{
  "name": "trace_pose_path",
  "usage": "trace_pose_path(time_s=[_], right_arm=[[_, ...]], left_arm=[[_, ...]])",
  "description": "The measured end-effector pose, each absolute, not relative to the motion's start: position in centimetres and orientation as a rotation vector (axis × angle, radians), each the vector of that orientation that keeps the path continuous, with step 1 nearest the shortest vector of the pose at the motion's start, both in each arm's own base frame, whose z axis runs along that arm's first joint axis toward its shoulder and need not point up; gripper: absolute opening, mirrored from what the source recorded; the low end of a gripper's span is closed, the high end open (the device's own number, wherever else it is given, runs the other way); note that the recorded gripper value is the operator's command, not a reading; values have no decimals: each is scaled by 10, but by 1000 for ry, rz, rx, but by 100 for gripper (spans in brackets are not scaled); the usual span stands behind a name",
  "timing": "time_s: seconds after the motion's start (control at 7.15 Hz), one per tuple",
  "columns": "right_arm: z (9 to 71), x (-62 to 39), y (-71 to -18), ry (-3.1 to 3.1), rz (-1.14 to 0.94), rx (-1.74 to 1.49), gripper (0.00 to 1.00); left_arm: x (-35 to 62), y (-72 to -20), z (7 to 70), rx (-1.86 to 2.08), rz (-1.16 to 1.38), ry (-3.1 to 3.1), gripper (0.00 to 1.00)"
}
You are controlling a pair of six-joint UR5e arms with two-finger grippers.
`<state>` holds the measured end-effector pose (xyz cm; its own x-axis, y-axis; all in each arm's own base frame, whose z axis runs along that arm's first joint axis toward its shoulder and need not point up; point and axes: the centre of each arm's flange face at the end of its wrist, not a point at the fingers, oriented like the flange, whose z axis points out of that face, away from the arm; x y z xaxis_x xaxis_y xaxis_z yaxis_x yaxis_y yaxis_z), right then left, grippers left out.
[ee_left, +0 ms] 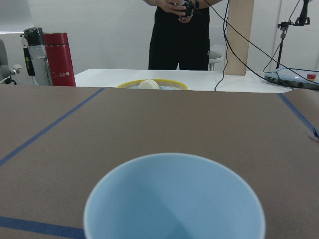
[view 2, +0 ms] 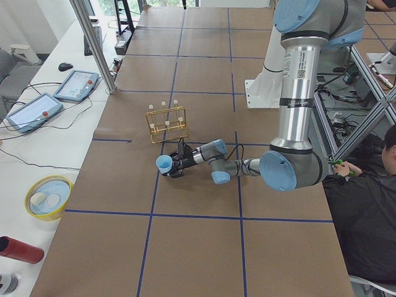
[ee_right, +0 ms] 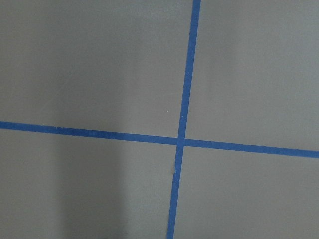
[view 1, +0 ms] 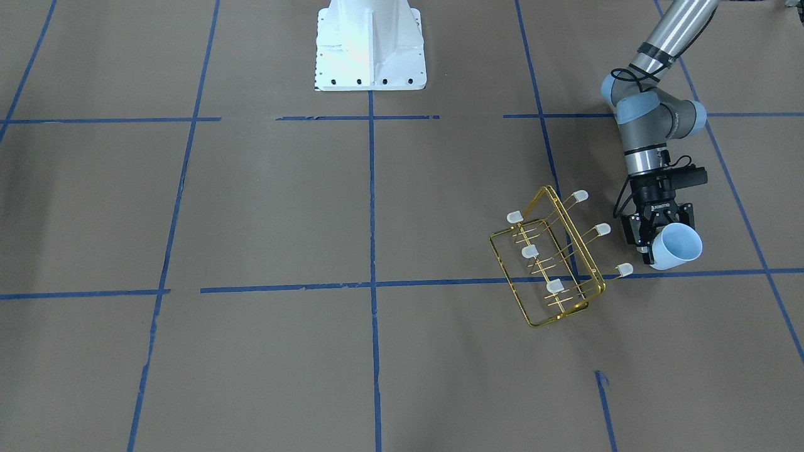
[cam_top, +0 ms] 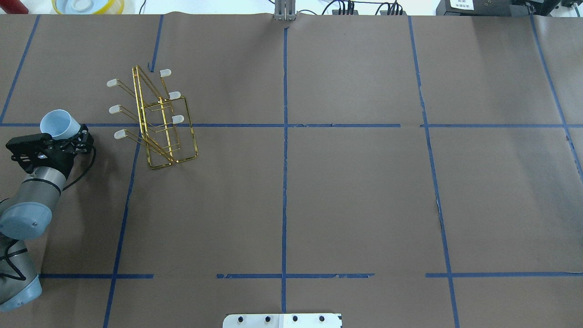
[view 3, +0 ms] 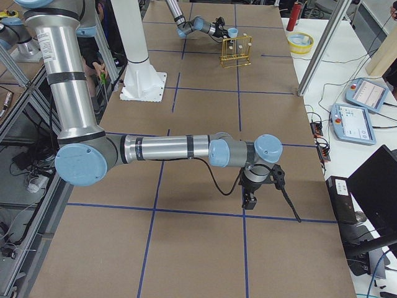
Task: Hang cup on cup holder
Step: 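Lift the light blue cup with the left gripper and tilt it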
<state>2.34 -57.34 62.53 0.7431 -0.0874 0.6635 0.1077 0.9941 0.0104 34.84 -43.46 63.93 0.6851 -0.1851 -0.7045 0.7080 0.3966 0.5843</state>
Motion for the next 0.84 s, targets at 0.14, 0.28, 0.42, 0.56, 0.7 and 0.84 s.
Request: trace_pose_path(time_s=[0.14, 0.28, 0.42, 0.56, 0.7, 0.84], right_arm=[[625, 23, -573, -725, -107, -29, 100], [625, 23, -573, -725, -107, -29, 100], [625, 23, -573, -725, -107, -29, 100], [625, 23, -573, -725, -107, -29, 100], [625, 23, -573, -725, -107, -29, 100], [625, 23, -573, -725, -107, -29, 100]], left_arm=[[349, -434, 639, 1011, -608, 599, 34], [349, -434, 635, 1013, -604, 602, 31], [345, -437, 624, 1029, -586, 600, 32], [333, -440, 603, 1065, -530, 582, 35], [316, -438, 581, 1103, -464, 561, 34], [299, -431, 564, 1134, -403, 535, 29]])
